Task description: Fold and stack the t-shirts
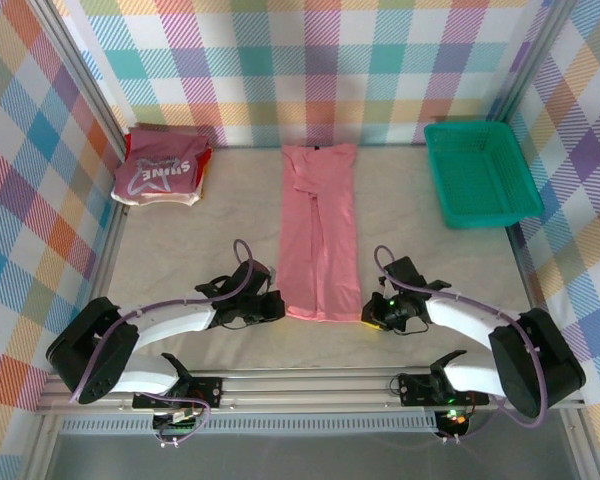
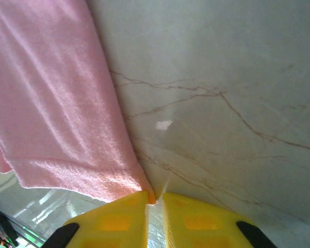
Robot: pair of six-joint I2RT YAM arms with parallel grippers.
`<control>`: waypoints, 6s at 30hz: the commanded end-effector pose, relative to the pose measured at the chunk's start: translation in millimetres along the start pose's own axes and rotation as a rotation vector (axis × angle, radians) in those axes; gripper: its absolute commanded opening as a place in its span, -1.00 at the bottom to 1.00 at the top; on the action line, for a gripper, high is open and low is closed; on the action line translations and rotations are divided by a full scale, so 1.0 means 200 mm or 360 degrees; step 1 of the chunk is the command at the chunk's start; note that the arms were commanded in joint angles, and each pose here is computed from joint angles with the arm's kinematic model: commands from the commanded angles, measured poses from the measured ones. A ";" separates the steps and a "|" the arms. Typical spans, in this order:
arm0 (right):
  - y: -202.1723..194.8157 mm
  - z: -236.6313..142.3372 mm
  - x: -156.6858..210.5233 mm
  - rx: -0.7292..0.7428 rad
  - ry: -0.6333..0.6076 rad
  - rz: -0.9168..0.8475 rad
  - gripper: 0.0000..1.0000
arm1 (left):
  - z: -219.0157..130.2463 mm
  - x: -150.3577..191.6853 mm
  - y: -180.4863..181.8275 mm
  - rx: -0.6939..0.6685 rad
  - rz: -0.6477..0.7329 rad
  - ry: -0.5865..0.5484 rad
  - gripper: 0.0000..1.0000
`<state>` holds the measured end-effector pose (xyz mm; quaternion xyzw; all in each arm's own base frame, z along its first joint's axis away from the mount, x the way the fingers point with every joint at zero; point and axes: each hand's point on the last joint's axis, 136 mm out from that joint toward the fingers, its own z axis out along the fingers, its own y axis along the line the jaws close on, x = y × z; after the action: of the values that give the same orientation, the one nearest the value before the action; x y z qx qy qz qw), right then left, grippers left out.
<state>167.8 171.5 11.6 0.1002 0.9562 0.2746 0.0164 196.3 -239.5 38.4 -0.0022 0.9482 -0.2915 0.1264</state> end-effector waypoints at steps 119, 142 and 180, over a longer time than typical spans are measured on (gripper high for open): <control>0.15 0.03 0.24 -0.0012 0.0118 -0.0221 -0.91 | -0.10 0.35 0.07 -0.0035 0.0270 -0.0158 -1.00; 0.15 -0.11 0.26 -0.0145 -0.0058 -0.0378 -1.00 | -0.19 0.34 -0.05 -0.0038 0.0477 -0.0301 -1.00; 0.62 -0.39 -0.51 -0.0189 -0.0606 -0.0579 -1.00 | -0.49 -0.57 -0.31 0.0080 0.0709 -0.0896 -1.00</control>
<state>253.2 212.1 127.2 -0.0115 0.9292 0.3038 0.2102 255.0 -213.1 151.8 0.0963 0.8744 -0.2418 0.4095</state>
